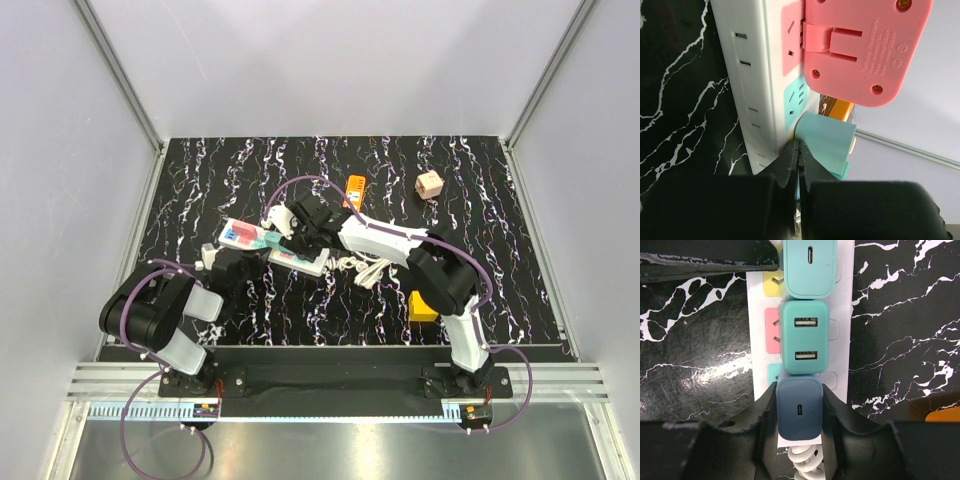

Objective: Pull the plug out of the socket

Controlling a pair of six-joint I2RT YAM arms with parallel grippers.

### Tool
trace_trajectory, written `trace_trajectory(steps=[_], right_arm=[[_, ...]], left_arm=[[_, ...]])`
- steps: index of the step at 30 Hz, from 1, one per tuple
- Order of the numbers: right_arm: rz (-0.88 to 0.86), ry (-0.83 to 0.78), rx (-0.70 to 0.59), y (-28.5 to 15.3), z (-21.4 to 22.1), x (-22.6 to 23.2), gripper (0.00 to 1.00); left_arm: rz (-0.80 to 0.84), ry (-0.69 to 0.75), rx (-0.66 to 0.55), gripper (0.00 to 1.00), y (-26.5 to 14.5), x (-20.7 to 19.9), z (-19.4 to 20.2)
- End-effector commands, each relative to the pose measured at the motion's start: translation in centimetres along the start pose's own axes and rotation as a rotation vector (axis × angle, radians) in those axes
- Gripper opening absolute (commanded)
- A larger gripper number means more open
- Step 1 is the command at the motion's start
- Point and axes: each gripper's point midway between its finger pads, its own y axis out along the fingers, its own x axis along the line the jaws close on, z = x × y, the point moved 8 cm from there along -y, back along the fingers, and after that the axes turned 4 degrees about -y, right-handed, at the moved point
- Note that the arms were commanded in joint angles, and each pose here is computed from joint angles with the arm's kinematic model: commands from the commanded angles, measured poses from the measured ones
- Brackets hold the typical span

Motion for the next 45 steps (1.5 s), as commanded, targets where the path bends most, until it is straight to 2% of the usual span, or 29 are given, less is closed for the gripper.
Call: trace_trajectory(steps=[1, 5, 16, 23, 26, 31, 33, 36, 37, 38, 41, 42, 44, 45], right_arm=[[0.042, -0.020, -0.247, -6.5, -6.5, -0.1, 0.00], [0.049, -0.004, -0.278, -7.4, -7.4, -0.3, 0.00], [0.061, 0.004, -0.258, -8.8, -8.3, -0.6, 0.00], [0.138, 0.036, -0.194, -12.5, -6.2, -0.2, 0.00], [0.173, 0.118, -0.186, -14.3, -4.7, -0.2, 0.00], [0.214, 0.492, -0.230, -17.5, -1.2, -2.3, 0.00], [0.259, 0.746, -0.222, -18.0, 1.6, -4.0, 0.00], [0.361, 0.985, -0.236, -20.0, 4.9, -5.1, 0.00], [0.387, 1.033, -0.279, -21.5, 5.4, -5.0, 0.00], [0.454, 1.150, -0.275, -22.0, 7.4, -5.7, 0.00], [0.553, 1.300, -0.335, -24.7, 10.2, -5.9, 0.00], [0.637, 1.363, -0.373, -26.7, 11.8, -6.6, 0.00], [0.734, 1.469, -0.350, -27.8, 14.5, -6.6, 0.00], [0.852, 1.558, -0.392, -29.7, 16.6, -7.3, 0.00]], left_arm=[[-0.383, 0.122, -0.076, 0.00, -1.2, 7.8, -1.3], [-0.398, 0.131, -0.080, 0.00, -1.2, 7.8, -1.3], [-0.393, 0.130, -0.079, 0.00, -1.1, 7.7, -1.2], [-0.336, 0.159, -0.042, 0.00, -0.9, 7.1, -0.8], [-0.301, 0.181, -0.023, 0.00, -0.8, 6.7, -0.4], [-0.232, 0.196, -0.011, 0.00, -1.1, 6.2, -0.3], [-0.185, 0.196, -0.009, 0.00, -1.6, 6.1, -0.3], [-0.130, 0.214, -0.004, 0.00, -2.1, 5.9, -0.4], [-0.125, 0.223, -0.001, 0.00, -2.1, 5.9, -0.4], [-0.119, 0.235, 0.001, 0.00, -2.3, 5.9, -0.4], [-0.086, 0.260, 0.014, 0.00, -2.5, 5.7, -0.3], [-0.061, 0.265, 0.023, 0.00, -2.5, 5.5, -0.2], [-0.046, 0.282, 0.028, 0.00, -2.8, 5.5, -0.2], [-0.019, 0.286, 0.033, 0.00, -2.9, 5.2, -0.1]])
